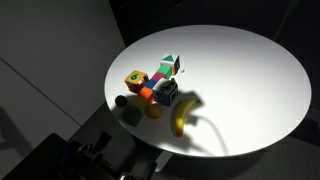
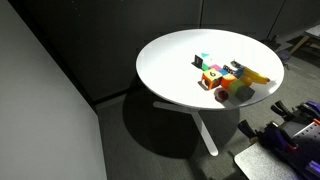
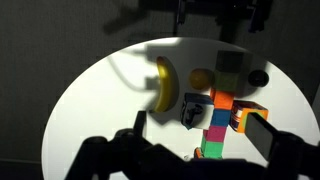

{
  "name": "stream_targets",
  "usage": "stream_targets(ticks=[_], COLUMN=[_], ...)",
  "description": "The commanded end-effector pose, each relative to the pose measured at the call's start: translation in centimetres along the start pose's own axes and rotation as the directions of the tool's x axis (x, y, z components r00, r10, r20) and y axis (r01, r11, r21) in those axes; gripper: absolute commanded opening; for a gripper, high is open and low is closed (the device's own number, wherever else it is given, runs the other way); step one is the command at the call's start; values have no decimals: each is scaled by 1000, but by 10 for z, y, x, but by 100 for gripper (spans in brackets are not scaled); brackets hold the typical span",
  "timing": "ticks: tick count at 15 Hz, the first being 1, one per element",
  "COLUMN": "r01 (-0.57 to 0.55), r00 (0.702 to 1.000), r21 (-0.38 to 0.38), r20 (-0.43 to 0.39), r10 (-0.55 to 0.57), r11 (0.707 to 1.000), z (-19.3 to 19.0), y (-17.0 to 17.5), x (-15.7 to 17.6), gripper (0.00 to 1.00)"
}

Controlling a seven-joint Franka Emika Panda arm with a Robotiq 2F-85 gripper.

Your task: Lift the blue and white dice and put it on top of the dice to the far right

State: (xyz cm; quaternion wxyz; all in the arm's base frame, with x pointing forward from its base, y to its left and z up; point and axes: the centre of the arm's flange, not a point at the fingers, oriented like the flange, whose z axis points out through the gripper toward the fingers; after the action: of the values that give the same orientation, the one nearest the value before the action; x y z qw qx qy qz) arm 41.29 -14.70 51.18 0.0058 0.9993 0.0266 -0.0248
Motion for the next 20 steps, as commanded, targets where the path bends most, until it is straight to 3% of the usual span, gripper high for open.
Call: stream_targets(ticks=[1,13,20], r01=[0,23,-64], r00=[1000,999,993], r21=[0,-47,-85], r20=[0,-43,-104], r10=[0,-25,55], r11=[1000,999,994], z=[0,36,85], y=[0,-36,-54], x=[0,40,56], gripper=[100,100,100])
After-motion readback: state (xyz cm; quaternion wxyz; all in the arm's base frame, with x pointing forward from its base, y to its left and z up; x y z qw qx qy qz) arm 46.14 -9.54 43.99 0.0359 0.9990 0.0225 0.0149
